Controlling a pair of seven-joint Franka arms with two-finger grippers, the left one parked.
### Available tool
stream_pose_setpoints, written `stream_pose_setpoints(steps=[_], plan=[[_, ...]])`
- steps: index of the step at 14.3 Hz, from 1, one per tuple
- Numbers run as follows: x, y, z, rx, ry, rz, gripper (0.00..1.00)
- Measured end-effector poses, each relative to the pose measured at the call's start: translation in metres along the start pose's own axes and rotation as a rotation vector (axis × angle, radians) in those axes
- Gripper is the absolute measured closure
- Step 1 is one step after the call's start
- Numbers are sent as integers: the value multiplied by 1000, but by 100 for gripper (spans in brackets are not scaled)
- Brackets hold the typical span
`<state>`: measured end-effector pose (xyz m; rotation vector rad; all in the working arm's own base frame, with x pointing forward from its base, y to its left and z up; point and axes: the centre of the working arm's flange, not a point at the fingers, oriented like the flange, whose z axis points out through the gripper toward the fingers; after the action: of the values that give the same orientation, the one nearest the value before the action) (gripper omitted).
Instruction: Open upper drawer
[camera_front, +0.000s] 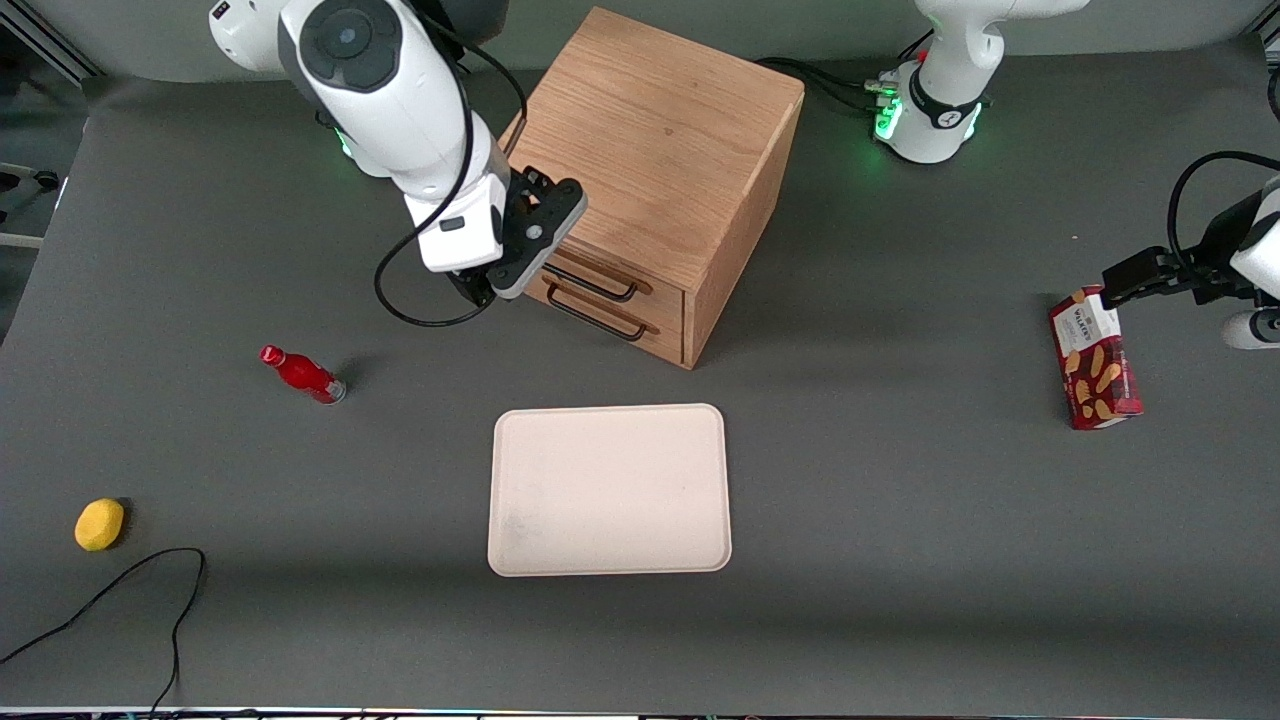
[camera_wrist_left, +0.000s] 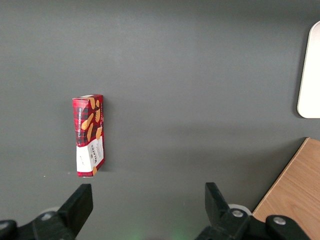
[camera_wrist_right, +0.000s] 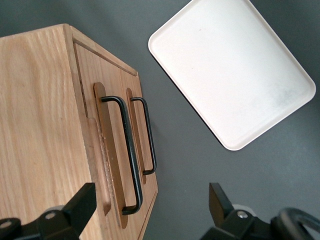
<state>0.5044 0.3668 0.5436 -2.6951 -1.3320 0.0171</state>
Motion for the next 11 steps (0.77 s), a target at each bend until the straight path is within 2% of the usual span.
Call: stream_pose_setpoints(steps=[11], plan=[[0,-4,5,12,-7,-93,0]])
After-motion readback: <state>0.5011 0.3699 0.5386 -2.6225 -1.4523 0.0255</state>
